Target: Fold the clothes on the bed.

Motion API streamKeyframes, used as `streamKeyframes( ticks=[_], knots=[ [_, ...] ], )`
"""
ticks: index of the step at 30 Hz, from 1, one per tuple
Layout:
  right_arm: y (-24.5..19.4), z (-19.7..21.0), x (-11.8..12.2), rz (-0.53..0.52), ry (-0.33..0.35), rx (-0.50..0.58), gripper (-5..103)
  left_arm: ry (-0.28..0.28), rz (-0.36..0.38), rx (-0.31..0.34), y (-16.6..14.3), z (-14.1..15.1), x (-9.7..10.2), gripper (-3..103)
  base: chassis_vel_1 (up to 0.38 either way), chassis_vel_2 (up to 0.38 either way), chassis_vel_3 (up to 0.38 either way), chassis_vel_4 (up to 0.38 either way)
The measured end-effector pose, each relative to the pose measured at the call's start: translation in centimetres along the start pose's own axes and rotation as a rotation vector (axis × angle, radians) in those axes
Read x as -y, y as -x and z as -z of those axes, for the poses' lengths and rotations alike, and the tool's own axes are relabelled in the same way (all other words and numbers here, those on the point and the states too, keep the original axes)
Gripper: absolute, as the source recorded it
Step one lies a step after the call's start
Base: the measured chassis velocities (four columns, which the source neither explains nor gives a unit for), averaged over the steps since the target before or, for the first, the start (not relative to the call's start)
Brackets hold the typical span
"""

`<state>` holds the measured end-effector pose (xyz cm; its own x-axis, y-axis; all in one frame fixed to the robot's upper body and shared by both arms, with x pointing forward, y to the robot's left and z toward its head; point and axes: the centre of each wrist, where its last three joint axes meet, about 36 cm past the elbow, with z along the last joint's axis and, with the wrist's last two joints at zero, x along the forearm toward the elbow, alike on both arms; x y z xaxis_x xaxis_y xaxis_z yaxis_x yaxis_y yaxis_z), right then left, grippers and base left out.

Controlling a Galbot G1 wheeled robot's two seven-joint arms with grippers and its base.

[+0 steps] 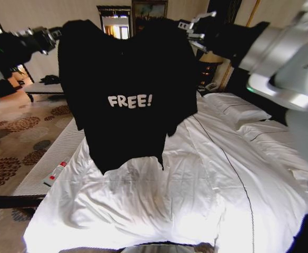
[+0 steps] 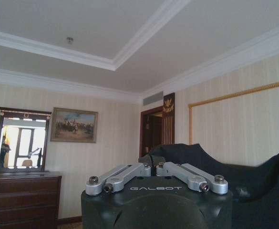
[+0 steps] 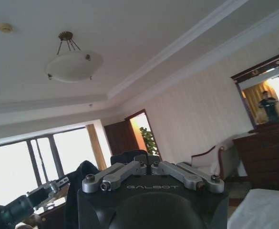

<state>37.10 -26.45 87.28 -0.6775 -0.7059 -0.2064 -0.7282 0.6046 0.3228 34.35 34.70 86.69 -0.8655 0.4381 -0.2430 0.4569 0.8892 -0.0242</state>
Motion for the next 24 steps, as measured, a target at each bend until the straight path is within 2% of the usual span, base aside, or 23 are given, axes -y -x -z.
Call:
streamKeyframes(
  ticks=[3, 6, 11, 16, 24],
  knots=[
    [-2.5, -0.1, -0.5, -0.028, -0.007, 0.004, 0, -0.008, -0.01, -0.021, 0.0, -0.4, 0.2, 0, 0.0, 0.0, 0.0, 0.0],
    [-5.5, -0.7, -1.5, -0.06, -0.032, 0.002, 0, -0.034, -0.026, -0.051, -0.2, -0.7, 1.3, 0, 0.0, 0.0, 0.0, 0.0],
    [-6.6, -2.1, -2.8, -0.061, -0.06, -0.03, 0, -0.049, -0.038, -0.068, -0.8, -0.4, 2.6, 0, 0.0, 0.0, 0.0, 0.0],
    [-7.4, -4.5, -4.9, -0.042, -0.084, -0.097, 0, -0.056, -0.049, -0.135, -1.4, -1.5, 4.4, 0, 0.0, 0.0, 0.0, 0.0],
    [-7.2, -6.5, -3.8, -0.074, -0.031, -0.148, 0, -0.058, -0.055, -0.196, -2.7, -1.1, 6.7, 0, 0.0, 0.0, 0.0, 0.0]
  ],
)
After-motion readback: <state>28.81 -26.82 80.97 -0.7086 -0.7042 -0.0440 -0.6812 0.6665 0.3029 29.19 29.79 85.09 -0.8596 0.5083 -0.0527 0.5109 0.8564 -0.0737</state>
